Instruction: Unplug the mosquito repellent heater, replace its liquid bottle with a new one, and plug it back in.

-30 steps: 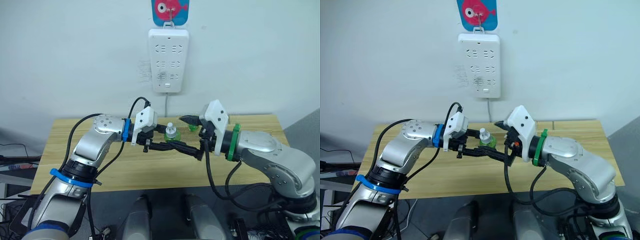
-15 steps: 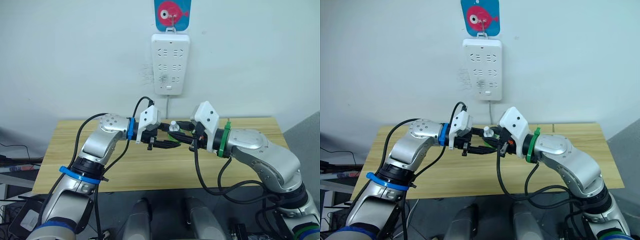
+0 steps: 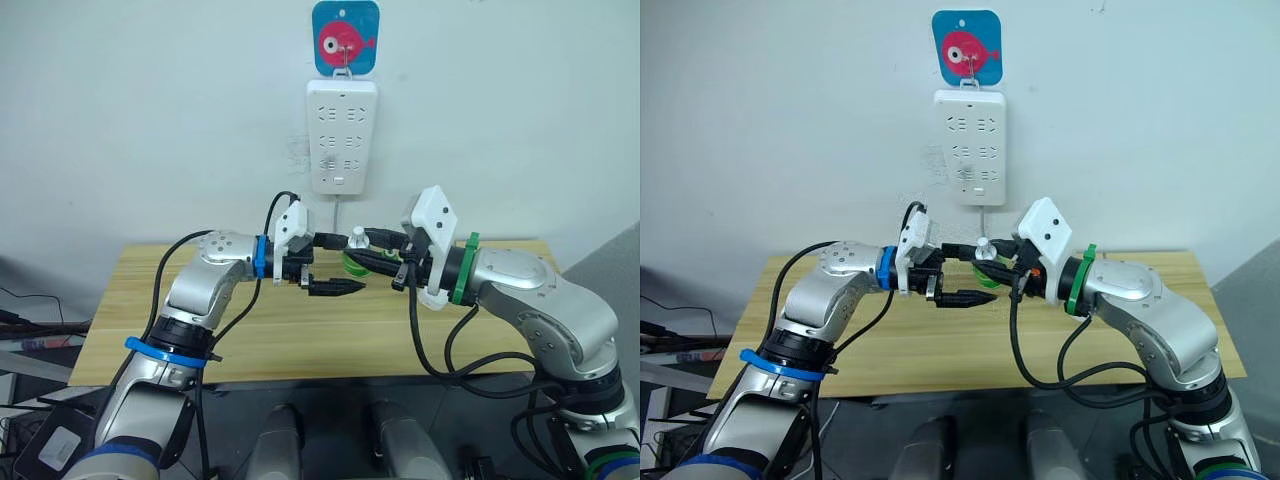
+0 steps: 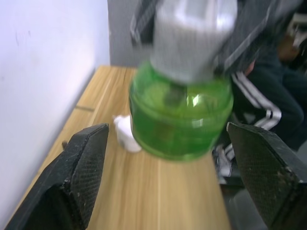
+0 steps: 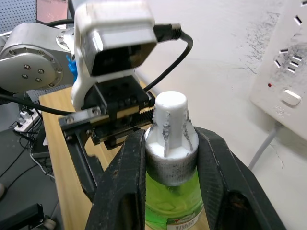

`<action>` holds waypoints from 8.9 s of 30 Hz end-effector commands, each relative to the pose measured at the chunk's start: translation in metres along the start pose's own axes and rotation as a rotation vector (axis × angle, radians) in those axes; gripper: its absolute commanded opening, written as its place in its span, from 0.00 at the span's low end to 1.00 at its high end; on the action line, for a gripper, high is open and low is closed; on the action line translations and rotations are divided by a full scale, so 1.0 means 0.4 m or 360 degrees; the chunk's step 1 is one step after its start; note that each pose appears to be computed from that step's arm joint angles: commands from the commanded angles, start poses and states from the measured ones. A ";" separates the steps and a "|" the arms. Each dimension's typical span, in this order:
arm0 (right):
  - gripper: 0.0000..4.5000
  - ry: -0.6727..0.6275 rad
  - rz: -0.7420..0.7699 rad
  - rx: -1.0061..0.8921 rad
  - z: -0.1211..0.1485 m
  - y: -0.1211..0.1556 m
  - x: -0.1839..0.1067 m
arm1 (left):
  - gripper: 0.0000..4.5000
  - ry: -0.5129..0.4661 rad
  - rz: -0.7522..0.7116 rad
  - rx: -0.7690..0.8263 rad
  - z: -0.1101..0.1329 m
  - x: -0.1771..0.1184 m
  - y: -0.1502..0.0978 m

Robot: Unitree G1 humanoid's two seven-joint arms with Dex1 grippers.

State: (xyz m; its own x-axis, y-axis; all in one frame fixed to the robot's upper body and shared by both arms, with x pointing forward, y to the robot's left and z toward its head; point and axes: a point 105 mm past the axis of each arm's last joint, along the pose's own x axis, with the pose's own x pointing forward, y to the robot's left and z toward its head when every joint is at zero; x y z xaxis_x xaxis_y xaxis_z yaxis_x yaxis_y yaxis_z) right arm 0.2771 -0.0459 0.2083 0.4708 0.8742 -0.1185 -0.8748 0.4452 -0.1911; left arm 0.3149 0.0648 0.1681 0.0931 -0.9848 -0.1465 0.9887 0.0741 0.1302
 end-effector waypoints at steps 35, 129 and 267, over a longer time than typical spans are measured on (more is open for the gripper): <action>0.88 0.0081 0.0403 -0.0218 0.073 -0.044 -0.119 | 0.51 -0.0004 -0.0047 0.0113 0.008 -0.010 -0.053; 1.00 0.0171 0.0210 0.0094 -0.027 -0.001 -0.148 | 0.51 -0.0007 -0.0034 0.0132 0.000 -0.005 -0.084; 0.18 -0.0808 -0.0348 0.0941 0.093 -0.116 -0.135 | 1.00 -0.0515 0.0115 -0.0891 0.086 -0.030 -0.045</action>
State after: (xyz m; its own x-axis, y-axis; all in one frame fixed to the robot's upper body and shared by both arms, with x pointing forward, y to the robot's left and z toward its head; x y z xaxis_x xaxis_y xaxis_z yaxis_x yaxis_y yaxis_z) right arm 0.2926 -0.1008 0.2478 0.6385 0.7145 0.2862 -0.7615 0.5325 0.3694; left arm 0.2973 0.0709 0.1850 0.2068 -0.9725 0.1074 0.8948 0.1436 -0.4227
